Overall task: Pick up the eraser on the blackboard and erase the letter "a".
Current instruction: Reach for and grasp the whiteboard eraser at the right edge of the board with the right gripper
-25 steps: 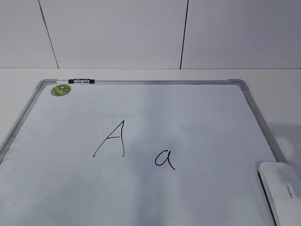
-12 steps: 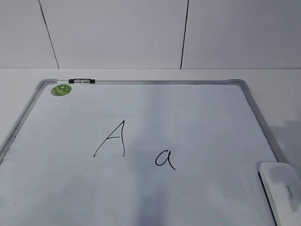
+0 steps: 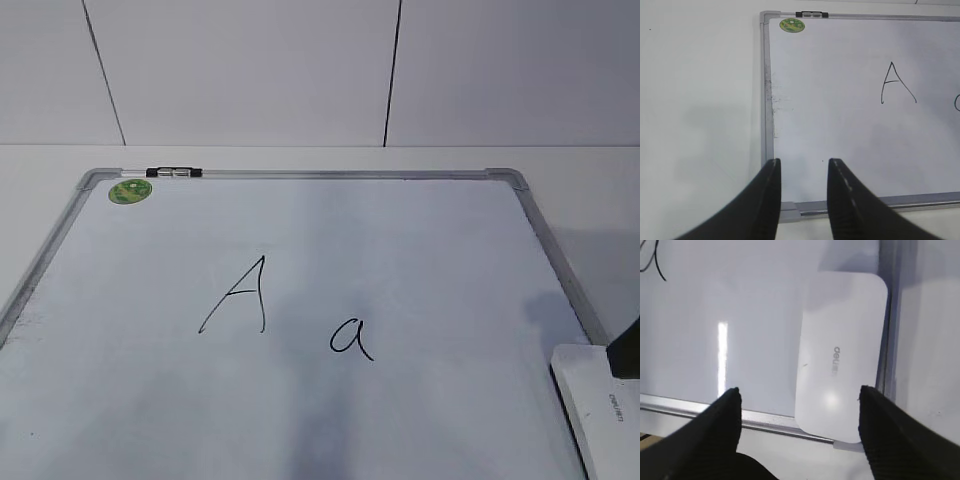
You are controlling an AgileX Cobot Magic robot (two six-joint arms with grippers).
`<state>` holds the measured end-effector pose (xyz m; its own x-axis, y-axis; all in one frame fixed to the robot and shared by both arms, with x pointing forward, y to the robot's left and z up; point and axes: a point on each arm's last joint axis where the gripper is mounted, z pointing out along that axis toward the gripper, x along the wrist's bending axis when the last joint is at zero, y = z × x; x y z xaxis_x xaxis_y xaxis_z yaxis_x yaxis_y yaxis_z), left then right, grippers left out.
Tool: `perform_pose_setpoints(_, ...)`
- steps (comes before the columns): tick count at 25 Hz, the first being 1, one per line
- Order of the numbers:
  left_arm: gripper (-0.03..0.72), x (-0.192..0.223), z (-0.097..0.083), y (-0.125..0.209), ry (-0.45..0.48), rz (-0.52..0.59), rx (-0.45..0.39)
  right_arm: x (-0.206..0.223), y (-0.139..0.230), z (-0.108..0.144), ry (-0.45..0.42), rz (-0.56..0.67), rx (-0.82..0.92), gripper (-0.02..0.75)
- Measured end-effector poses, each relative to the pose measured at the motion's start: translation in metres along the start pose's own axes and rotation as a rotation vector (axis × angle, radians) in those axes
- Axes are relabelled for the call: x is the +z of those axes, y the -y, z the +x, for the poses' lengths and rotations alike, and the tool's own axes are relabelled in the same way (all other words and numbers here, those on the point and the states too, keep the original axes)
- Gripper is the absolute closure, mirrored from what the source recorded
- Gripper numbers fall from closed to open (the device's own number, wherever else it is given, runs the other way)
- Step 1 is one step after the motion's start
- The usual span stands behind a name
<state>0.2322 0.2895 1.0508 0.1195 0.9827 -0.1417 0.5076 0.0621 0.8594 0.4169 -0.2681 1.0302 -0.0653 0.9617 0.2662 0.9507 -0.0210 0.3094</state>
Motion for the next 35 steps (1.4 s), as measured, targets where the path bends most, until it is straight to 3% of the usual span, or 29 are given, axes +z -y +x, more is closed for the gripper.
perform_pose_setpoints(7,0.449,0.0,0.0,0.0,0.0,0.0,0.0,-0.003,-0.004,0.002,-0.007,-0.021,-0.005,0.173)
perform_pose_setpoints(13,0.449,0.0,0.0,0.0,0.0,0.0,0.0,-0.003,-0.004,0.002,-0.014,-0.016,-0.011,0.111)
perform_pose_setpoints(23,0.449,0.0,0.0,0.0,0.002,0.0,-0.001,0.002,0.002,-0.006,0.056,0.094,-0.065,0.071)
perform_pose_setpoints(35,0.449,0.0,0.0,0.0,0.004,0.0,-0.002,0.003,0.004,-0.01,0.098,0.132,-0.067,0.07)
